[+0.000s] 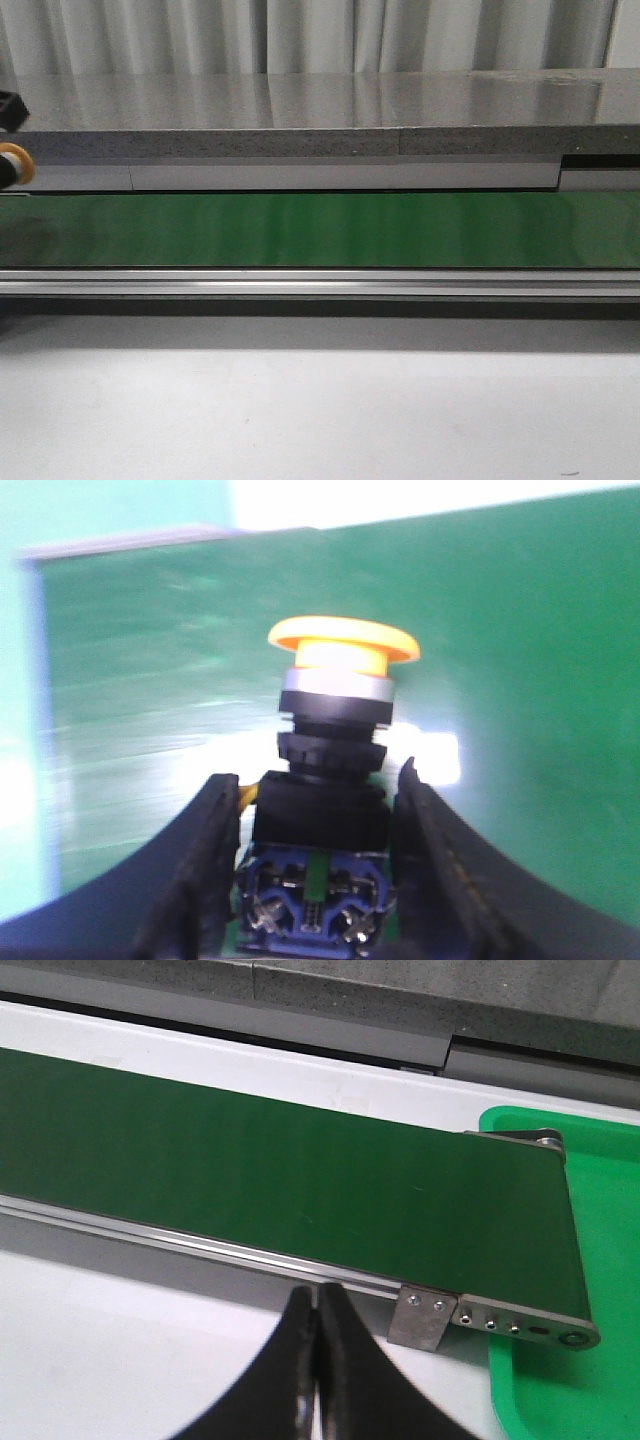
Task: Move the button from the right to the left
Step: 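Lift the button with the left gripper and carry it over the blue tray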
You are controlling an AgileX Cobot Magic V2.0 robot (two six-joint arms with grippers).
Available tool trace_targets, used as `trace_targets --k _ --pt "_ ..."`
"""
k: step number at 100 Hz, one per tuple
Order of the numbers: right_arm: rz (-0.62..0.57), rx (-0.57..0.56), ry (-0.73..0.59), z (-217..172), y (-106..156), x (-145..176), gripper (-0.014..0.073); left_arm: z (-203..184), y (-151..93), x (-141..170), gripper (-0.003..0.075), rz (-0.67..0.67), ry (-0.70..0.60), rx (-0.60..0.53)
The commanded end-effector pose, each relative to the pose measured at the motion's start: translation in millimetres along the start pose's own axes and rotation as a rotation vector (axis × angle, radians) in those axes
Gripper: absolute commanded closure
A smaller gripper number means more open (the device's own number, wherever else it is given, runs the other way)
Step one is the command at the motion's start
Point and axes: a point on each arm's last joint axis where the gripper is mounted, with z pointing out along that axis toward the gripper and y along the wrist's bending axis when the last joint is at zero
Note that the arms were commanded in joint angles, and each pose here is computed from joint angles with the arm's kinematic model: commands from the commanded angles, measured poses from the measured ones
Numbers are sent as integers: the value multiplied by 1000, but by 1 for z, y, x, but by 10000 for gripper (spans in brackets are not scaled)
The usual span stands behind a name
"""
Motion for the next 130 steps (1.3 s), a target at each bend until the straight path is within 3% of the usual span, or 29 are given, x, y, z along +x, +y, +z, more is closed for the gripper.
trace_targets --k 1,26,45,98,130 --pt "17 26 -92 -3 -2 -14 663 -26 24 -12 715 -53 -117 -52" --pt "17 26 -92 -3 -2 -14 663 -26 83 1 715 -200 -111 -165" --pt "17 26 -92 -3 -2 -14 663 -18 108 4 715 -208 -146 -233" --pt "17 26 -92 -3 -2 -14 663 38 114 9 715 -145 -86 -227" --pt "17 26 -92 -3 -2 -14 663 48 112 10 715 -167 -84 -207"
